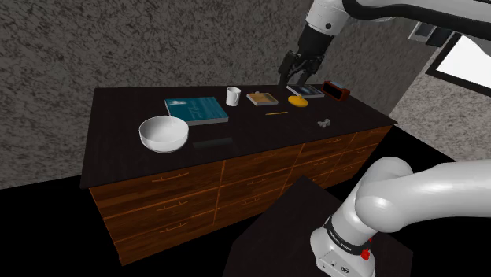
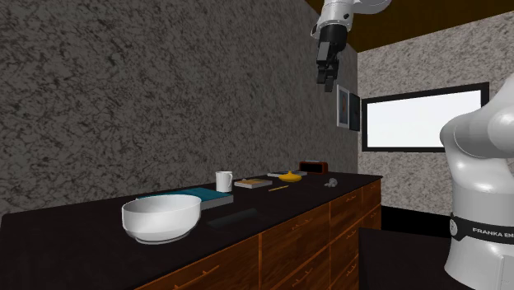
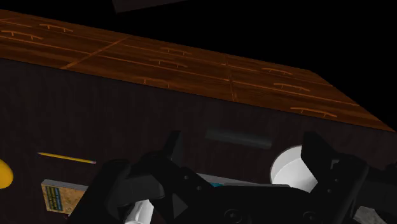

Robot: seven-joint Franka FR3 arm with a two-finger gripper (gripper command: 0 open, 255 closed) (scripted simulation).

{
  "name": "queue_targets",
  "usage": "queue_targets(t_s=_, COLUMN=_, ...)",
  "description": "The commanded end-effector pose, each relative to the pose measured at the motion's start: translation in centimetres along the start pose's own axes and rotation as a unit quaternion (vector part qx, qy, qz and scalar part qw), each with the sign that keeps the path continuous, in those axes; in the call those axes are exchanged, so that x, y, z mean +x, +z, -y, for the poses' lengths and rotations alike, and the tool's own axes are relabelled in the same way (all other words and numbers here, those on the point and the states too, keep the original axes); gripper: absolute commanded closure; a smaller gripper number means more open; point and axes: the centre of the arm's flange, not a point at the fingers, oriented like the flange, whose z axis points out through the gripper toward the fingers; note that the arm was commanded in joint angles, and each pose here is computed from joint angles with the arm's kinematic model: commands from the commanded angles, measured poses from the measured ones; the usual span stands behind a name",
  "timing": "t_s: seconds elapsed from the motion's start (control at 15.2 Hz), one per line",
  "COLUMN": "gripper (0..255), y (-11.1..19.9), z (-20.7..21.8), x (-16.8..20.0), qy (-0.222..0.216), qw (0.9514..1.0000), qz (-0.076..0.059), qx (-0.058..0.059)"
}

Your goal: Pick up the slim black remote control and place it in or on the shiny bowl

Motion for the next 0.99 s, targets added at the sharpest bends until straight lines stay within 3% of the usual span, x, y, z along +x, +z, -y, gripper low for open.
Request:
queue_targets(t_s=0.0, gripper=0, y=0.0, z=0.0, x=0.0, qy=0.000, qw=1.0000, qz=0.000, qx=0.000)
queue_targets(t_s=0.2, gripper=0, y=3.3, z=-0.6, x=2.3, qy=-0.054, qw=0.9985, qz=0.004, qx=0.001)
queue_targets(t_s=0.46, gripper=0, y=7.7, z=-1.1, x=5.3, qy=-0.126, qw=0.9919, qz=0.009, qx=0.003)
queue_targets(t_s=0.66, gripper=0, y=11.0, z=-1.2, x=7.6, qy=-0.180, qw=0.9836, qz=0.013, qx=0.004)
queue_targets(t_s=0.92, gripper=0, y=15.5, z=-0.9, x=10.6, qy=-0.251, qw=0.9679, qz=0.018, qx=0.005)
